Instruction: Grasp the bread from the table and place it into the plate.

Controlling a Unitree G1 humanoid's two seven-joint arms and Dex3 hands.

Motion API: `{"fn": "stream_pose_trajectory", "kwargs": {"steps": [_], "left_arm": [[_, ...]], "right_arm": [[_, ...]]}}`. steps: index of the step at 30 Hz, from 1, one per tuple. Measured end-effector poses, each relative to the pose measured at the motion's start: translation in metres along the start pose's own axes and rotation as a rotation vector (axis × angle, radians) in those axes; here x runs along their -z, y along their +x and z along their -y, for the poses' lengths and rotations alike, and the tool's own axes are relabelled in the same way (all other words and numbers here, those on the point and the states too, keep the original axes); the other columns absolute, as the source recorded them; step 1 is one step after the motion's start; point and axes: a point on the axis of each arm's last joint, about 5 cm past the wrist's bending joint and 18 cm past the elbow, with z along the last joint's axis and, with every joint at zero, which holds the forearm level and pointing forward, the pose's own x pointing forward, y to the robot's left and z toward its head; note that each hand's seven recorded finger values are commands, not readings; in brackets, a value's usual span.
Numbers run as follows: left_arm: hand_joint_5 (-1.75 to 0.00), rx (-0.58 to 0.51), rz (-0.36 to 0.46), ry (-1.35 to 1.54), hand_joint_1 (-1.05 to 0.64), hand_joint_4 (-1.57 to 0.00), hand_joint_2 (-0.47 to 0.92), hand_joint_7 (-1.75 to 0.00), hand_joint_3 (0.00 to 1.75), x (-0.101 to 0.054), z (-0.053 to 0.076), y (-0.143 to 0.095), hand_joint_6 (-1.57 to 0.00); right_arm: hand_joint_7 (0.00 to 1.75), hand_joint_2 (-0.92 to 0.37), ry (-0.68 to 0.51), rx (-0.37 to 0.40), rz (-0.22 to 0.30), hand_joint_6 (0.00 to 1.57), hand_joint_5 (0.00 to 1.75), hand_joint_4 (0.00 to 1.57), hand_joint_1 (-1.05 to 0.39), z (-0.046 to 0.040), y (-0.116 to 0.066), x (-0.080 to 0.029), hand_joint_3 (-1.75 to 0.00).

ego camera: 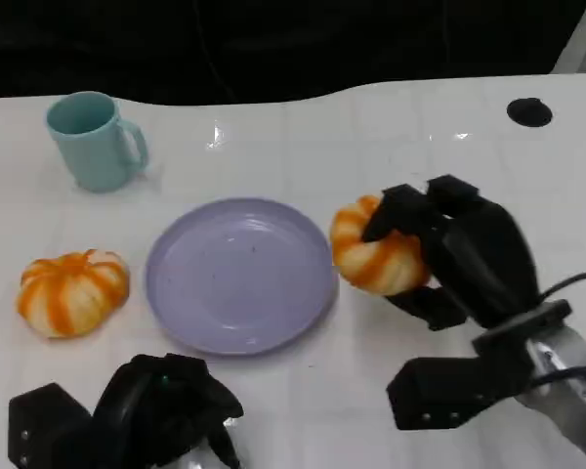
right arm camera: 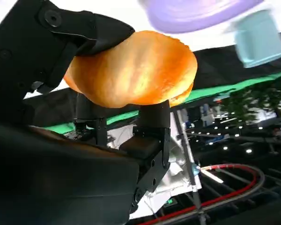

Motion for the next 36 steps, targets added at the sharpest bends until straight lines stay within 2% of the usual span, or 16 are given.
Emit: {"fn": "stream_pose_trajectory", "kwargs": {"steps": [6, 10, 16, 20, 26, 27, 29, 30, 32, 33, 34, 35, 36], "left_arm": [[-0.9, 0.003, 0.001, 0.0, -1.05, -1.52, 0.79, -0.49, 0.01, 0.0, 0.001, 0.0, -1.57], [-0.9, 0.001, 0.002, 0.002, -1.05, -1.52, 0.79, -0.48, 0.01, 0.0, 0.001, 0.0, -1.57], [-0.9, 0.002, 0.004, 0.003, -1.05, -1.51, 0.78, -0.48, 0.0, 0.0, 0.002, 0.0, -1.57], [-0.9, 0.006, 0.004, 0.004, -1.05, -1.52, 0.78, -0.48, 0.0, 0.0, 0.002, 0.001, -1.57], [-0.9, 0.008, 0.003, 0.003, -1.05, -1.52, 0.77, -0.48, 0.0, 0.0, 0.003, 0.001, -1.57], [-0.89, 0.009, 0.003, 0.003, -1.05, -1.52, 0.77, -0.48, 0.0, 0.0, 0.003, 0.001, -1.57], [-0.89, 0.01, 0.003, 0.004, -1.05, -1.52, 0.78, -0.48, 0.0, 0.0, 0.003, 0.001, -1.57], [-0.89, 0.011, 0.003, 0.005, -1.05, -1.52, 0.78, -0.48, 0.0, 0.0, 0.003, 0.001, -1.57], [-0.89, 0.014, 0.001, 0.011, -1.05, -1.53, 0.78, -0.49, 0.0, 0.0, 0.004, 0.002, -1.57], [-0.89, 0.014, 0.0, 0.014, -1.05, -1.53, 0.78, -0.49, 0.0, 0.0, 0.005, 0.002, -1.57], [-0.89, 0.016, -0.001, 0.016, -1.05, -1.53, 0.78, -0.49, 0.01, 0.0, 0.005, 0.002, -1.57], [-0.89, 0.018, -0.002, 0.019, -1.05, -1.53, 0.78, -0.48, 0.01, 0.0, 0.005, 0.002, -1.57], [-0.89, 0.019, -0.002, 0.02, -1.05, -1.53, 0.78, -0.48, 0.01, 0.0, 0.005, 0.002, -1.57]], "right_arm": [[1.7, -0.33, 0.043, -0.02, 0.052, 0.76, 1.75, 0.97, -0.2, -0.0061, 0.026, -0.017, -1.34], [1.71, -0.36, 0.069, -0.06, 0.047, 0.74, 1.75, 0.95, -0.2, -0.0125, 0.037, -0.024, -1.32], [1.75, -0.35, 0.099, -0.136, 0.036, 0.73, 1.75, 0.95, -0.16, -0.0269, 0.045, -0.033, -1.2], [1.75, -0.38, 0.121, -0.178, 0.047, 0.74, 1.75, 0.96, -0.23, -0.0382, 0.047, -0.041, -1.24], [1.75, -0.36, 0.134, -0.191, 0.048, 0.72, 1.75, 0.96, -0.17, -0.0518, 0.044, -0.05, -1.24], [1.68, -0.36, 0.136, -0.193, 0.045, 0.73, 1.75, 0.96, -0.16, -0.0533, 0.044, -0.051, -1.21], [1.38, -0.39, 0.139, -0.193, 0.042, 0.8, 1.75, 0.9, -0.16, -0.0551, 0.044, -0.052, -1.14], [1.08, -0.43, 0.14, -0.194, 0.041, 0.84, 1.69, 0.83, -0.17, -0.0554, 0.045, -0.052, -1.02], [0.7, -0.54, 0.155, -0.196, 0.029, 0.89, 1.56, 0.77, -0.18, -0.0559, 0.046, -0.054, -0.78], [0.44, -0.61, 0.168, -0.199, 0.022, 0.75, 1.24, 0.58, -0.22, -0.0562, 0.047, -0.055, -0.66], [0.28, -0.69, 0.179, -0.218, 0.019, 0.65, 0.95, 0.48, -0.25, -0.0563, 0.048, -0.056, -0.54], [0.16, -0.76, 0.182, -0.249, 0.02, 0.56, 0.72, 0.42, -0.28, -0.0563, 0.048, -0.056, -0.42], [0.07, -0.85, 0.177, -0.288, 0.02, 0.43, 0.48, 0.27, -0.36, -0.0561, 0.049, -0.056, -0.26]]}}
